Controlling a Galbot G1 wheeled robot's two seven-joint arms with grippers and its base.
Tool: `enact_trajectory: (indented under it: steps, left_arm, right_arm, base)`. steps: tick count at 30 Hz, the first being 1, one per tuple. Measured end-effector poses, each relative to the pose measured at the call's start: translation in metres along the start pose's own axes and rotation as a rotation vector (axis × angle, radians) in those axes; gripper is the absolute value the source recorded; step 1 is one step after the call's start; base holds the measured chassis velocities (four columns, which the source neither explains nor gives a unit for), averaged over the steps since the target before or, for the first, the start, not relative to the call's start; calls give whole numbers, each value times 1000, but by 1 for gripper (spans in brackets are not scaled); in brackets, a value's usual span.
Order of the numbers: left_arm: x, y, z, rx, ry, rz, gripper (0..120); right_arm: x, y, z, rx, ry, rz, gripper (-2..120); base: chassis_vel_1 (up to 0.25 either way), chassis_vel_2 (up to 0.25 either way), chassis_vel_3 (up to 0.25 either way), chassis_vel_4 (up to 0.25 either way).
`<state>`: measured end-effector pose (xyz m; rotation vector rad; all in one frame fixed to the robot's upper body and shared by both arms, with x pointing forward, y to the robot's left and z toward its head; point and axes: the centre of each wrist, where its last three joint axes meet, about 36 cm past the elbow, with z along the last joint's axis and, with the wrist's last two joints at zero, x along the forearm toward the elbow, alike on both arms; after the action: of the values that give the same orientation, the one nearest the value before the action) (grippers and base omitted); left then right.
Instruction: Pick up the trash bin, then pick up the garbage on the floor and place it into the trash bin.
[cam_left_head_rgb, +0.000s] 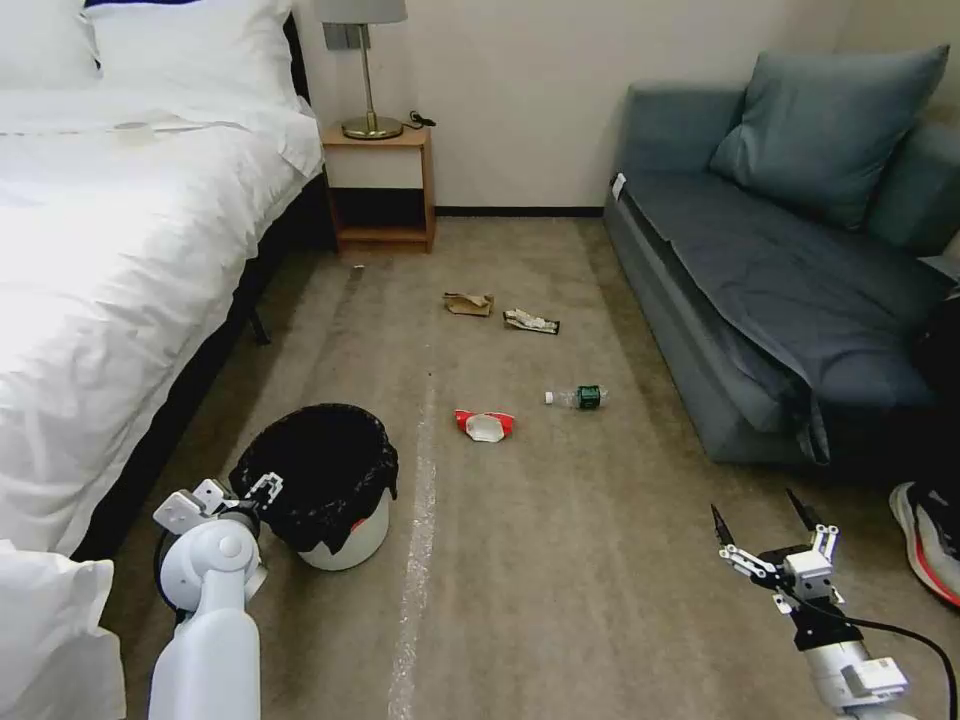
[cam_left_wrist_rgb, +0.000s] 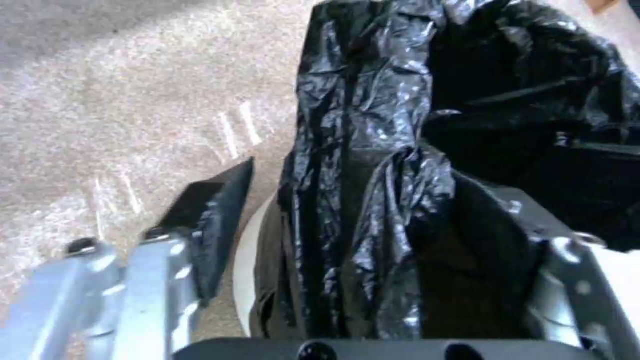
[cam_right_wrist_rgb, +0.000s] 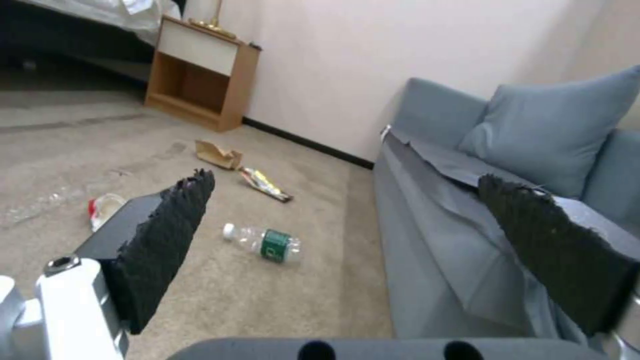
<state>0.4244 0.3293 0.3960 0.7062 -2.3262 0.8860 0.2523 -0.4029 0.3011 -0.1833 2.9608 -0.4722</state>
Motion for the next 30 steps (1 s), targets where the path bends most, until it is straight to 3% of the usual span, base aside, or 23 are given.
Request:
enact_trajectory:
  steps: [12, 16, 18, 28, 30]
  left_arm:
    - [1, 2, 1, 4, 4, 23, 28]
    - [2, 4, 3, 4, 7, 24, 19]
    - [4, 7, 4, 2, 7, 26, 8]
    - [16, 15, 5, -23, -17, 45, 6]
    - [26, 16, 5, -70, -65, 59, 6]
  right_arm:
    - [3, 4, 0, -5, -14, -9, 100]
    - [4, 4, -1, -5, -16, -10, 100]
    - [5, 4, -1, -5, -18, -11, 100]
    - [4, 6, -1, -6, -23, -13, 100]
    - [4, 6, -1, -7, -23, -10, 100]
  base:
    - [0, 0, 0, 0]
    - [0, 0, 0, 0]
    - [0, 0, 0, 0]
    - [0, 0, 0, 0]
    - [0, 0, 0, 0]
